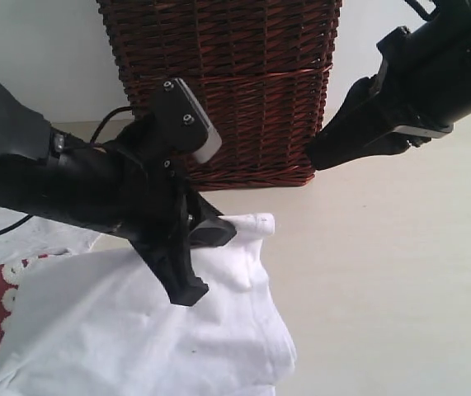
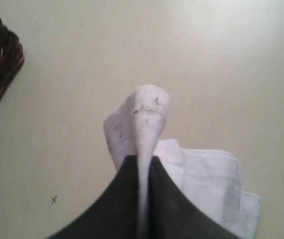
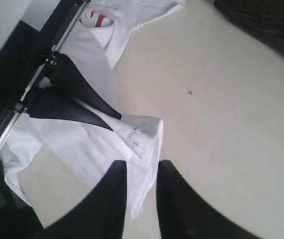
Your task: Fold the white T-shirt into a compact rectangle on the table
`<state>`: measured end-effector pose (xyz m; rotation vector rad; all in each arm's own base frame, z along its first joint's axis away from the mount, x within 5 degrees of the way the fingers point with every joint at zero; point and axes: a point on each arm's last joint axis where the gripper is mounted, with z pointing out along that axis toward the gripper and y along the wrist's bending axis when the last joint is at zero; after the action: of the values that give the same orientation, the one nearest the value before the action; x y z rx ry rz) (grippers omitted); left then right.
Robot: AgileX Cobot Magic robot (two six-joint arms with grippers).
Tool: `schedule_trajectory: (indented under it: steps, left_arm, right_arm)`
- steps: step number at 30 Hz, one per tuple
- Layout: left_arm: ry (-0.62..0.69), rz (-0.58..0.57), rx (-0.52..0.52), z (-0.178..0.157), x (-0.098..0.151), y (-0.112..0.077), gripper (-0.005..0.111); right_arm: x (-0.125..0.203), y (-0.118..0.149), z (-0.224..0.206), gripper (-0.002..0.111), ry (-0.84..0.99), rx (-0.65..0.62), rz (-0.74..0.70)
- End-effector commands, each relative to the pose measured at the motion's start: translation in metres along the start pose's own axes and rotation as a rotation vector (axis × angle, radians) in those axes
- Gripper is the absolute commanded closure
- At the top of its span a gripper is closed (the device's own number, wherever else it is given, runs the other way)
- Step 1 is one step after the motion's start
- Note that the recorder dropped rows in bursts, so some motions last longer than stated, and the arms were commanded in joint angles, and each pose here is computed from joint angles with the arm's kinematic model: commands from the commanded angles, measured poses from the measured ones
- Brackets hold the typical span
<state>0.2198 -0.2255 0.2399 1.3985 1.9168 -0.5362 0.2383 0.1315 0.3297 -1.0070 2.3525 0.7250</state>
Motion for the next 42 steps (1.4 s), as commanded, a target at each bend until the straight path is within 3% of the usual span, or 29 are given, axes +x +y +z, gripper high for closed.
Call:
schedule_trajectory:
  steps: [1,4,7,9,12,14,15,17,21,28,32,35,42]
  left_arm:
    - [-0.161,0.08,-0.048,-0.033,-0.024,-0.005,0.107]
    - [-0.279,0.117,-0.094,-0.074,-0.04,-0.015,0.107]
    - [-0.27,0.109,0.011,-0.082,-0.037,-0.028,0.107]
    - [-0.086,0.051,0.207,-0.057,-0.01,-0.04,0.107]
    - [0.021,-0.072,0.303,-0.025,0.017,-0.043,0.105]
    - [0.064,-0.123,0.368,-0.007,0.026,-0.044,0.091]
    - [0.115,-0.146,0.462,0.002,0.033,-0.05,0.078]
    - [0.182,-0.173,0.604,0.007,0.042,-0.059,0.063]
    - [0.262,-0.193,0.725,0.003,0.049,-0.067,0.061]
    - [0.222,-0.16,0.699,-0.003,0.029,-0.06,0.059]
    - [0.223,-0.095,0.632,-0.023,0.01,-0.054,0.059]
    - [0.186,-0.08,0.556,-0.046,-0.001,-0.049,0.059]
    - [-0.002,-0.224,0.244,-0.099,-0.01,-0.019,0.059]
  right_arm:
    - [0.001,-0.001,0.0,0.085,0.001,0.007,-0.003]
    - [0.001,-0.001,0.0,0.085,0.002,0.009,-0.004]
    - [0.001,-0.001,0.0,0.085,0.002,0.009,-0.004]
    - [0.001,-0.001,0.0,0.085,0.005,0.006,-0.004]
    - [0.001,-0.001,0.0,0.085,0.005,0.006,-0.004]
    - [0.002,-0.001,0.0,0.085,0.013,0.003,-0.005]
    - [0.003,-0.002,0.0,0.085,0.024,0.013,-0.013]
    - [0.006,-0.003,0.001,0.085,0.044,0.019,-0.005]
    - [0.018,-0.005,0.009,0.085,0.095,0.021,0.051]
    - [0.052,0.006,0.052,0.087,0.318,-0.031,0.019]
    - [0.069,0.01,0.076,0.089,0.474,0.058,-0.023]
    - [0.073,0.002,0.091,0.089,0.515,0.115,0.054]
    - [0.089,-0.012,0.131,0.081,0.644,0.064,0.143]
